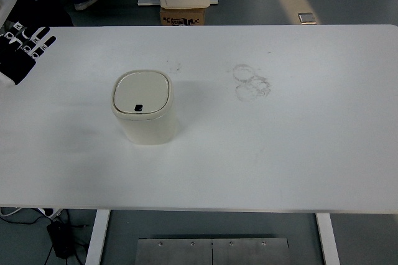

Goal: Open trash can

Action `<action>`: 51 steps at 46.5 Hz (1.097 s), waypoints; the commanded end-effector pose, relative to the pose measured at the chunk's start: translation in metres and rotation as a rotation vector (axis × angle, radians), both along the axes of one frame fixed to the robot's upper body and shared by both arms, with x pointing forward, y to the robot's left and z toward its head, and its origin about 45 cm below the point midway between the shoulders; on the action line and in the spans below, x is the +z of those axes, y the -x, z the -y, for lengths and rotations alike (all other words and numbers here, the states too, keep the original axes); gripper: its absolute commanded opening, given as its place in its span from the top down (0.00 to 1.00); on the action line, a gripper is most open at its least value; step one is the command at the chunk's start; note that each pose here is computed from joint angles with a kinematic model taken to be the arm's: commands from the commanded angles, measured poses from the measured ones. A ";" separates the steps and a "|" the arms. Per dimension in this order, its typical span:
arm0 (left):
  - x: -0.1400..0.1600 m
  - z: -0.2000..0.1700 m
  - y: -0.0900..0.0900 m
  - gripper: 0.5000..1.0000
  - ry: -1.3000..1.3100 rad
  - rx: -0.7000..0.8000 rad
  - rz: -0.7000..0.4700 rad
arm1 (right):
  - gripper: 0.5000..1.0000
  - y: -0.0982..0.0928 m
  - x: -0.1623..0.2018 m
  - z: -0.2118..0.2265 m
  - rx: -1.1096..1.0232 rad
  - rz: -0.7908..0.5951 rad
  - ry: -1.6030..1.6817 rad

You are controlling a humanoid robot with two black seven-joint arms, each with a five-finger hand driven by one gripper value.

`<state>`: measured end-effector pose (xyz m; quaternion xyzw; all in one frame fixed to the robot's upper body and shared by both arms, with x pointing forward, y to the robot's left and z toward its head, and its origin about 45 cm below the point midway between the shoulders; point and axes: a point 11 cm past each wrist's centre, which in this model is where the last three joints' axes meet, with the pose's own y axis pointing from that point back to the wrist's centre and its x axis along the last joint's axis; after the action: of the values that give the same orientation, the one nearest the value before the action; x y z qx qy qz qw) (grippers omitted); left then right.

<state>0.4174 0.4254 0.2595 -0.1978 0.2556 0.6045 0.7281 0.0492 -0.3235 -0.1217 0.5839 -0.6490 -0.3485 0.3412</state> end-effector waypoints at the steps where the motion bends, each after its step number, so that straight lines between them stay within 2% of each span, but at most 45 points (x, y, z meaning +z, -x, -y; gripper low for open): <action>1: -0.001 0.000 0.000 0.00 0.000 0.000 -0.001 | 0.02 0.000 0.000 0.000 0.000 0.000 0.000; 25: -0.001 -0.011 -0.001 0.00 -0.006 0.030 0.000 | 0.02 0.000 0.000 0.000 0.000 0.000 0.000; 32: -0.002 -0.007 0.000 0.00 0.008 0.003 0.015 | 0.02 0.000 0.000 0.000 0.000 0.000 0.000; 38: -0.013 0.014 -0.004 0.00 0.053 -0.030 0.015 | 0.02 0.000 0.000 0.000 0.000 0.000 0.000; 51: -0.010 0.012 -0.004 0.00 0.064 -0.017 0.026 | 0.02 0.000 0.000 0.000 0.000 0.000 0.000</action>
<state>0.4215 0.4134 0.2486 -0.2257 0.2677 0.5865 0.7303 0.0493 -0.3236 -0.1217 0.5839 -0.6490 -0.3484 0.3413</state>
